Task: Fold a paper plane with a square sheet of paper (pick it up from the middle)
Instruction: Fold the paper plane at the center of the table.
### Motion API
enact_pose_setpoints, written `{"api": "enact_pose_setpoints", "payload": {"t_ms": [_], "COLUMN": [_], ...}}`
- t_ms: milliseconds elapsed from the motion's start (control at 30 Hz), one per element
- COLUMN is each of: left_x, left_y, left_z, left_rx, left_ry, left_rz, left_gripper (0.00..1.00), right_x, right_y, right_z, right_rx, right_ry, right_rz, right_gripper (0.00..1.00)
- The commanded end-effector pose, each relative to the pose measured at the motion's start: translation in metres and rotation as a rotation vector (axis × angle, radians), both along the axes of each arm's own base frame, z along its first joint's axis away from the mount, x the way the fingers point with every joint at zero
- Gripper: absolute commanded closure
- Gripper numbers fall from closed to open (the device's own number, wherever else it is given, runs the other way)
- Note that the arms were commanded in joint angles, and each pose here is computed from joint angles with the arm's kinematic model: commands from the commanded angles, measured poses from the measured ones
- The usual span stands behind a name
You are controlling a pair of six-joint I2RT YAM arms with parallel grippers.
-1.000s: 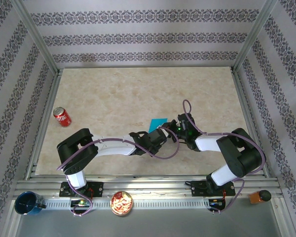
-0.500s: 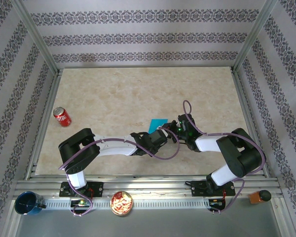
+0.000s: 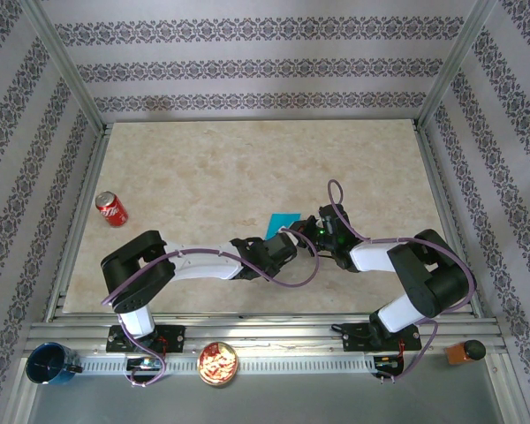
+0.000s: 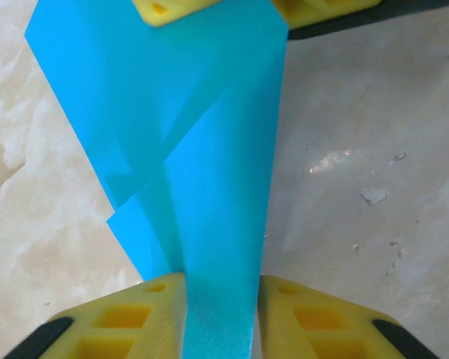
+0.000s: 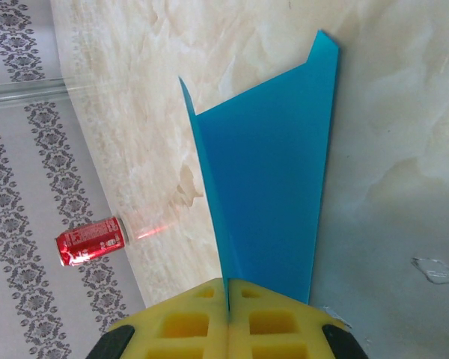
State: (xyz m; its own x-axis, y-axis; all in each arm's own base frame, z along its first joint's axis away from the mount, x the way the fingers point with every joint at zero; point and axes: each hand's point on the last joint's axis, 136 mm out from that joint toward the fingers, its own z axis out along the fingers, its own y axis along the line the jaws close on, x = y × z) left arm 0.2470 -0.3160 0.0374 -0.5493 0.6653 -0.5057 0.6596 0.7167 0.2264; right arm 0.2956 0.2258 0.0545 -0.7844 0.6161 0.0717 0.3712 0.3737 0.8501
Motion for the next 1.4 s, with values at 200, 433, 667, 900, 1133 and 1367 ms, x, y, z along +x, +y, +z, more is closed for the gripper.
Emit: {"api": "enact_pose_setpoints", "payload": {"t_ms": [200, 433, 667, 900, 1133, 1367], "left_x": [-0.002, -0.002, -0.002, -0.002, -0.002, -0.002], "left_y": [0.001, 0.003, 0.003, 0.005, 0.003, -0.001], "left_z": [0.008, 0.008, 0.008, 0.005, 0.006, 0.008], "left_rx": [0.012, 0.016, 0.016, 0.021, 0.008, -0.035], "left_ry": [-0.034, -0.039, -0.040, -0.035, -0.033, -0.024], "left_rz": [-0.015, -0.010, -0.011, 0.002, 0.005, 0.027], "left_gripper": [0.76, 0.81, 0.89, 0.95, 0.96, 0.97], "right_x": [0.002, 0.002, 0.002, 0.003, -0.001, -0.013], "right_y": [0.001, 0.000, -0.001, -0.004, -0.023, -0.063], "right_z": [0.010, 0.010, 0.010, 0.014, 0.016, 0.028], "right_rx": [0.024, 0.025, 0.024, 0.003, -0.074, -0.295], "right_ry": [-0.034, -0.034, -0.037, -0.054, -0.073, -0.118], "right_rz": [-0.011, -0.010, -0.009, -0.001, -0.004, -0.013], "right_gripper": [0.96, 0.96, 0.94, 0.87, 0.68, 0.57]}}
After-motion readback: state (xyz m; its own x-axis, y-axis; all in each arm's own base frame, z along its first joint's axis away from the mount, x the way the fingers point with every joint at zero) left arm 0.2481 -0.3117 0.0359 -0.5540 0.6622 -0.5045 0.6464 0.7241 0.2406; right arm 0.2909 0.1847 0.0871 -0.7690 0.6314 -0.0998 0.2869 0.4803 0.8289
